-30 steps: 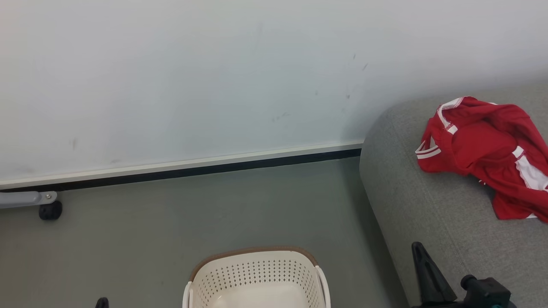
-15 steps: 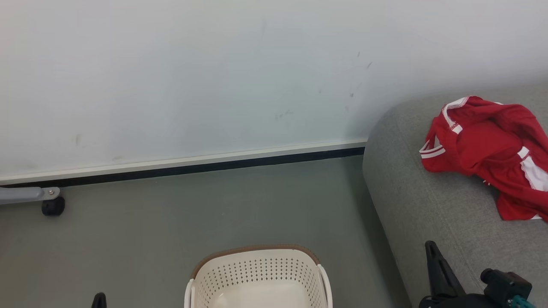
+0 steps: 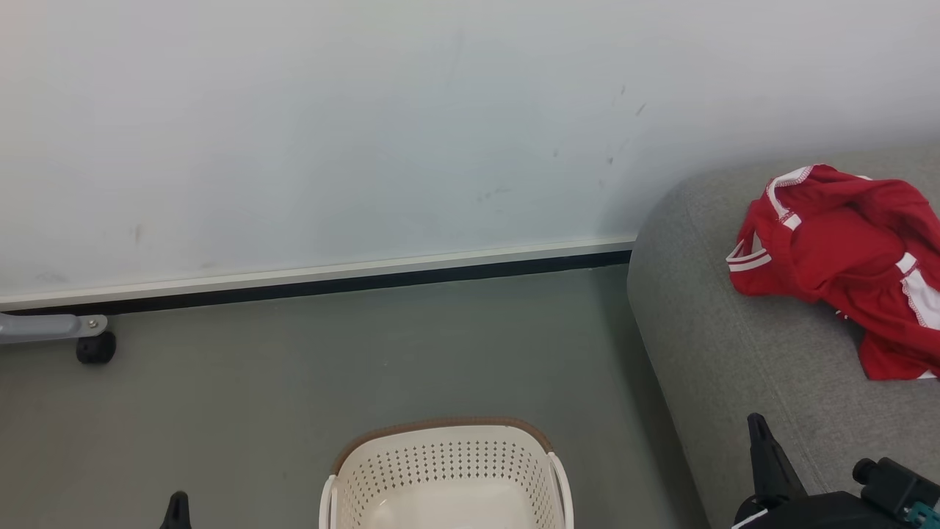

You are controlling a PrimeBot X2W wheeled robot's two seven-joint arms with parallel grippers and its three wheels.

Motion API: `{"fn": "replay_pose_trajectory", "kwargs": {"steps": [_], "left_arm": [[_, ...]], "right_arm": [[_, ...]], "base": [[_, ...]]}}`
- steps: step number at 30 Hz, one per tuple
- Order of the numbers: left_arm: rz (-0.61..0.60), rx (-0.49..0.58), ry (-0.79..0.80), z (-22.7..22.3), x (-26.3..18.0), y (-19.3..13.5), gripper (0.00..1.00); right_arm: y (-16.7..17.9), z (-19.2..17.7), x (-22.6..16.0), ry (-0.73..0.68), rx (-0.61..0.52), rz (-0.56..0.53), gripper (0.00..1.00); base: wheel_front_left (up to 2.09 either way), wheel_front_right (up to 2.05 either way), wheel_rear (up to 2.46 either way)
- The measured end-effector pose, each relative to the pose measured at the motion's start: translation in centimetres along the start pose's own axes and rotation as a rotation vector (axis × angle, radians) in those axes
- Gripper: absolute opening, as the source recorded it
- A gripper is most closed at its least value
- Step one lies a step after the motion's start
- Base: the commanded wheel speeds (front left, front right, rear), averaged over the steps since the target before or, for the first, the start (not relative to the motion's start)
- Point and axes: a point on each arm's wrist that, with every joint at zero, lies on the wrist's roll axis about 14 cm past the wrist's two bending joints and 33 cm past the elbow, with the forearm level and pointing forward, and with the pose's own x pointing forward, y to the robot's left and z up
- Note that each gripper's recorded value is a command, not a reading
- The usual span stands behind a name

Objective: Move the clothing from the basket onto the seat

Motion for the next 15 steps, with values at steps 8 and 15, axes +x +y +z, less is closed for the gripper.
{"fn": "replay_pose_trajectory", "kwargs": {"steps": [8,15], "left_arm": [[0.001,-0.124,0.009,0.2,0.7,-0.1,0.0],[-0.005,-0.225,0.023,0.0,1.2,-0.5,0.0]], "right_arm": [[-0.4,0.3,0.6,0.009,0.117,-0.013,0.0],[-1.1,0.1,0.7,0.025,0.219,-0.033,0.0]], "base": [[0.0,0.0,0.0],[0.0,0.0,0.0]]}}
